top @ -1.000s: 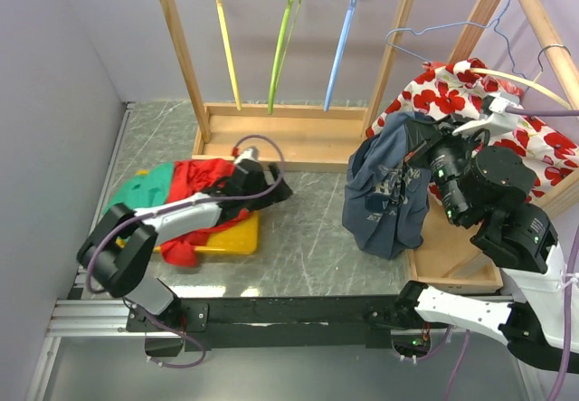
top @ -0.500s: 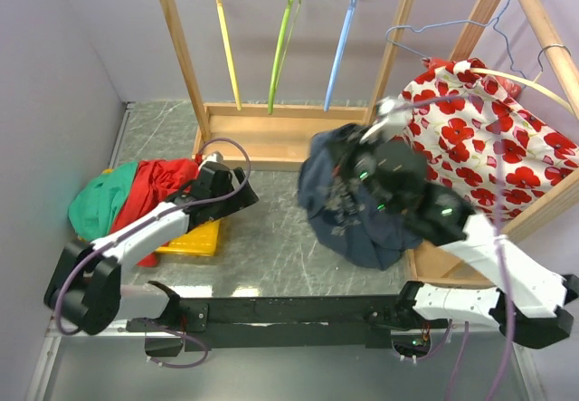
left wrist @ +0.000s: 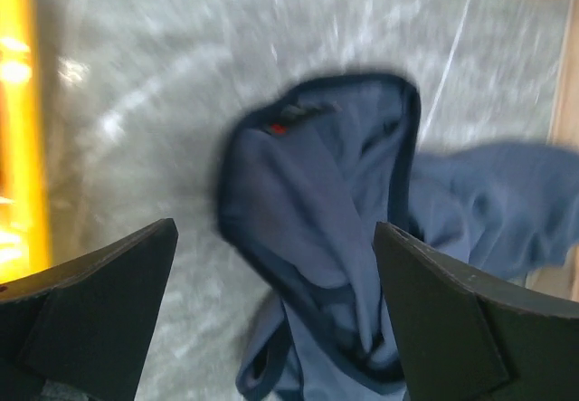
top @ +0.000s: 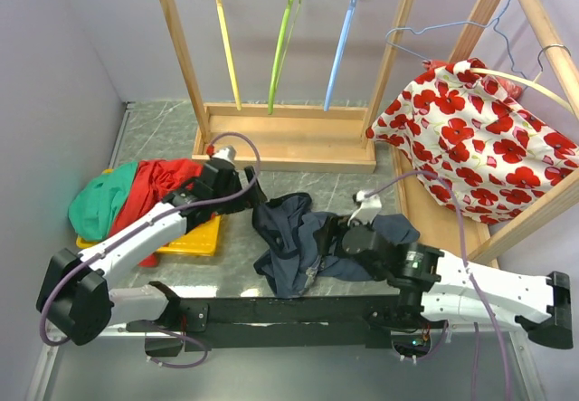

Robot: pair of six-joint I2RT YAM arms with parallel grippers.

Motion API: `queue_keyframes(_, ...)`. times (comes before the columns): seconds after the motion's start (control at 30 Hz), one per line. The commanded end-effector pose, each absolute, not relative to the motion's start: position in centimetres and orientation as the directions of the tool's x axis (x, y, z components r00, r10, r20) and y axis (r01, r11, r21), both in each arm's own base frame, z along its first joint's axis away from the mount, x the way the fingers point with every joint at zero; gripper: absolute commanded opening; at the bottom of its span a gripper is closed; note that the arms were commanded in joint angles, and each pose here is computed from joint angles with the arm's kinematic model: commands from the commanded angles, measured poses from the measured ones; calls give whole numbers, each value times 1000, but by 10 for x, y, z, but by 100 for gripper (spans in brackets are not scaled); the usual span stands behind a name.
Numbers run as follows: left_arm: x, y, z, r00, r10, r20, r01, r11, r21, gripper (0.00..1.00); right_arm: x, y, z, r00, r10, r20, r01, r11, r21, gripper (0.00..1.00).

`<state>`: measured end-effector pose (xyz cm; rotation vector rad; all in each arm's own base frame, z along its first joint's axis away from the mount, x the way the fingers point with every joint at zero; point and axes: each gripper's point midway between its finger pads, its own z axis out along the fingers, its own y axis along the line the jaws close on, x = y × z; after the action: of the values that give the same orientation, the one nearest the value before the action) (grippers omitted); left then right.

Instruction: Place the tank top on the hanger

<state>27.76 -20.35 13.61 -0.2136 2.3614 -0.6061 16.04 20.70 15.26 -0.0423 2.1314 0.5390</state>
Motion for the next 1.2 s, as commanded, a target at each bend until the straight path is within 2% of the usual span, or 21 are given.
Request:
queue_keyframes(0.0, 260, -211, 123, -776, -235, -585, 40, 908, -418, 95, 196, 206, 201, -506, 206, -838, -222, 908, 357, 81)
queue_keyframes(0.07, 247, -212, 118, -787, -231, -572, 31, 911, -410, 94, 217, 217, 212, -502, 213, -839, -271, 882, 386, 80)
queue_keyframes(0.1, 243, -209, 115, -788, -238, -567, 15, 915, -404, 94, 217, 233, 202, -539, 127, -833, -349, 866, 357, 79)
queue_keyframes(0.17, 231, -204, 109, -797, -258, -546, -16, 913, -408, 91, 228, 248, 213, -536, 85, -840, -390, 857, 335, 77)
queue_keyframes(0.2, 227, -202, 109, -795, -271, -543, -30, 911, -411, 91, 230, 261, 196, -562, -10, -827, -437, 853, 286, 76)
queue_keyframes(0.3, 212, -192, 102, -798, -311, -515, -72, 899, -431, 89, 229, 293, 192, -588, -97, -803, -532, 794, 294, 68)
queue_keyframes(0.37, 202, -182, 100, -799, -327, -505, -93, 897, -432, 89, 232, 306, 194, -585, -95, -806, -554, 773, 311, 66)
queue_keyframes(0.5, 193, -159, 107, -770, -367, -523, -153, 901, -406, 89, 233, 320, 185, -592, -135, -794, -571, 766, 296, 51)
queue_keyframes(0.63, 194, -152, 134, -699, -473, -536, -202, 850, -487, 91, 219, 344, 184, -573, -222, -789, -631, 734, 251, 45)
queue_keyframes(0.8, 212, -138, 168, -581, -587, -564, -270, 792, -547, 92, 194, 378, 150, -573, -380, -726, -696, 693, 188, 43)
queue_keyframes(1.03, 232, -99, 214, -382, -713, -589, -350, 701, -622, 95, 201, 400, 103, -589, -477, -652, -710, 691, 137, 41)
queue_keyframes(1.13, 234, -94, 225, -363, -710, -603, -337, 704, -626, 97, 211, 403, 83, -597, -507, -622, -696, 713, 87, 44)
queue_keyframes(1.17, 234, -94, 225, -367, -705, -607, -336, 709, -620, 97, 216, 402, 73, -602, -516, -609, -685, 725, 63, 48)
